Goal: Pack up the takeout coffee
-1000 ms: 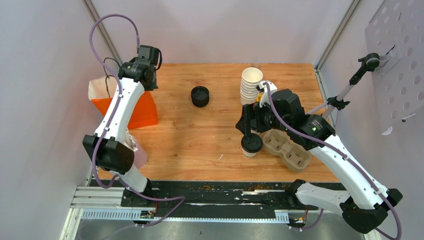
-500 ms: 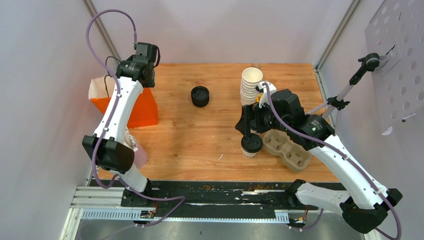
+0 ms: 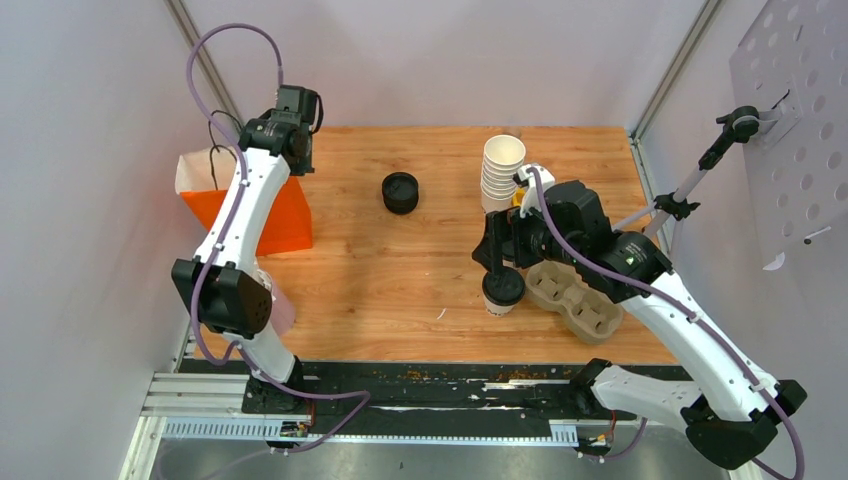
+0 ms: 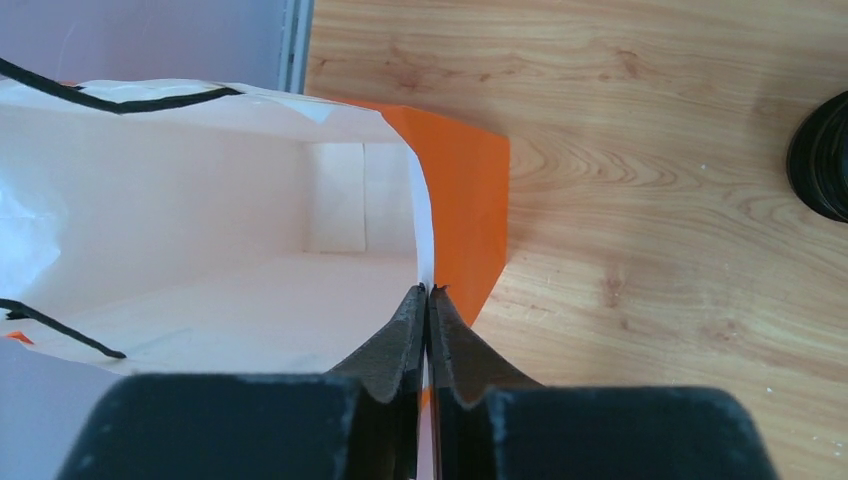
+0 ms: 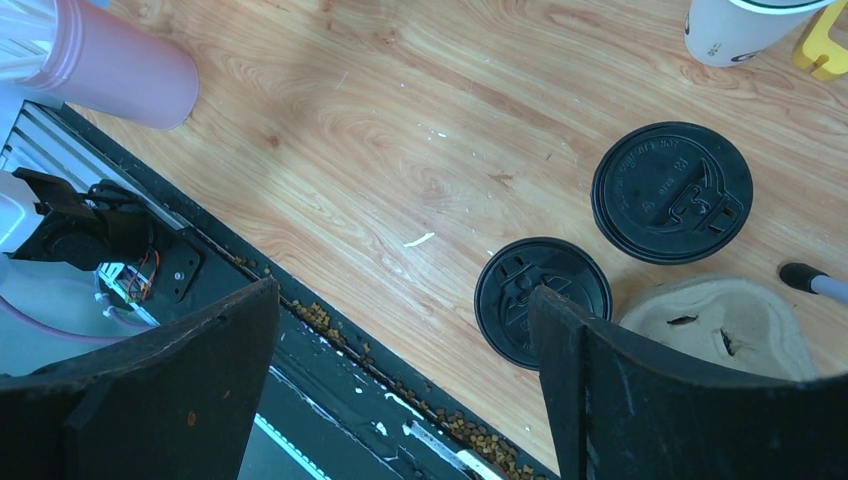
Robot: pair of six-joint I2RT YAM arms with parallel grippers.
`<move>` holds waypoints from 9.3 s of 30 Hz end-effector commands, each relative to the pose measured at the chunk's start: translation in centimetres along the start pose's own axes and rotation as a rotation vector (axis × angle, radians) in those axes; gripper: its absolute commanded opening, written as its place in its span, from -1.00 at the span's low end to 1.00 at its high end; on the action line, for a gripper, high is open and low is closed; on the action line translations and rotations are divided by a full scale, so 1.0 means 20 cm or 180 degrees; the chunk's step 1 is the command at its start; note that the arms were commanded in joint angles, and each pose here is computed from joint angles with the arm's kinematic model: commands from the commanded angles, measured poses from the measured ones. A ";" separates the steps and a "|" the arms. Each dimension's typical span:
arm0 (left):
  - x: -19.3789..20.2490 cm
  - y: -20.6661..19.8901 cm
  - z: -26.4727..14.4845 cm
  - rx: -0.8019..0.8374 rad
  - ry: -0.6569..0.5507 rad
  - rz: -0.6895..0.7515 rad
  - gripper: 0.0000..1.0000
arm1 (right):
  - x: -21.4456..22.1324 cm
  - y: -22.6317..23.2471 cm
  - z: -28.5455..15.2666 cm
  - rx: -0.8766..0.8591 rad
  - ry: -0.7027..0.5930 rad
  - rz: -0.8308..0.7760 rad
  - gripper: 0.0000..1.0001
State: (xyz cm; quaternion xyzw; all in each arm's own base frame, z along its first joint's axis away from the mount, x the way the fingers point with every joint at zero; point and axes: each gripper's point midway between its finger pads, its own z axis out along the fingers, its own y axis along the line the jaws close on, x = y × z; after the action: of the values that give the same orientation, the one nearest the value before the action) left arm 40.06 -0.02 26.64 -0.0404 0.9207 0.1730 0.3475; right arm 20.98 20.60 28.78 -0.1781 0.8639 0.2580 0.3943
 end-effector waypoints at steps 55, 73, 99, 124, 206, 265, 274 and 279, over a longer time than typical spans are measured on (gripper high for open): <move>0.63 -0.95 -1.29 0.4066 -0.0602 0.1146 -0.86 | 0.40 -0.91 -0.13 0.2506 0.0271 0.1909 0.80; 0.34 -0.84 -1.40 0.3673 -0.0878 0.0721 1.00 | 0.67 -1.05 -0.08 0.2630 0.0389 0.2697 0.56; 0.39 -0.32 -1.07 0.1901 -0.1175 0.0434 1.00 | 0.86 -1.13 0.03 0.2679 0.0591 0.2601 0.19; 0.43 -0.30 -1.05 0.1871 -0.1124 0.0593 0.98 | 0.78 -1.11 -0.01 0.2608 0.0556 0.2536 0.21; 0.53 -0.29 -1.14 0.2298 -0.1124 0.0483 0.86 | 0.33 -1.05 -0.06 0.1397 0.0953 -0.0052 0.46; 0.55 -0.22 -1.19 0.2328 -0.1182 0.0381 0.93 | 0.77 -1.07 -0.04 0.0207 0.2014 -0.1815 -0.03; 0.55 -0.23 -1.19 0.2326 -0.1172 0.0394 0.93 | 0.81 -1.07 -0.03 0.0183 0.2028 -0.1816 -0.02; 0.55 -0.22 -1.19 0.2313 -0.1177 0.0381 0.93 | 0.83 -1.08 -0.03 0.0170 0.2069 -0.1821 -0.02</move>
State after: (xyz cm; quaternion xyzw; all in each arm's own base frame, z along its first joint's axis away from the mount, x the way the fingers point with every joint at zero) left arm 17.55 -11.96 33.78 0.1774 0.8520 -0.1350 0.4738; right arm 20.72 1.28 9.68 -0.4618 0.8728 0.0512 0.1496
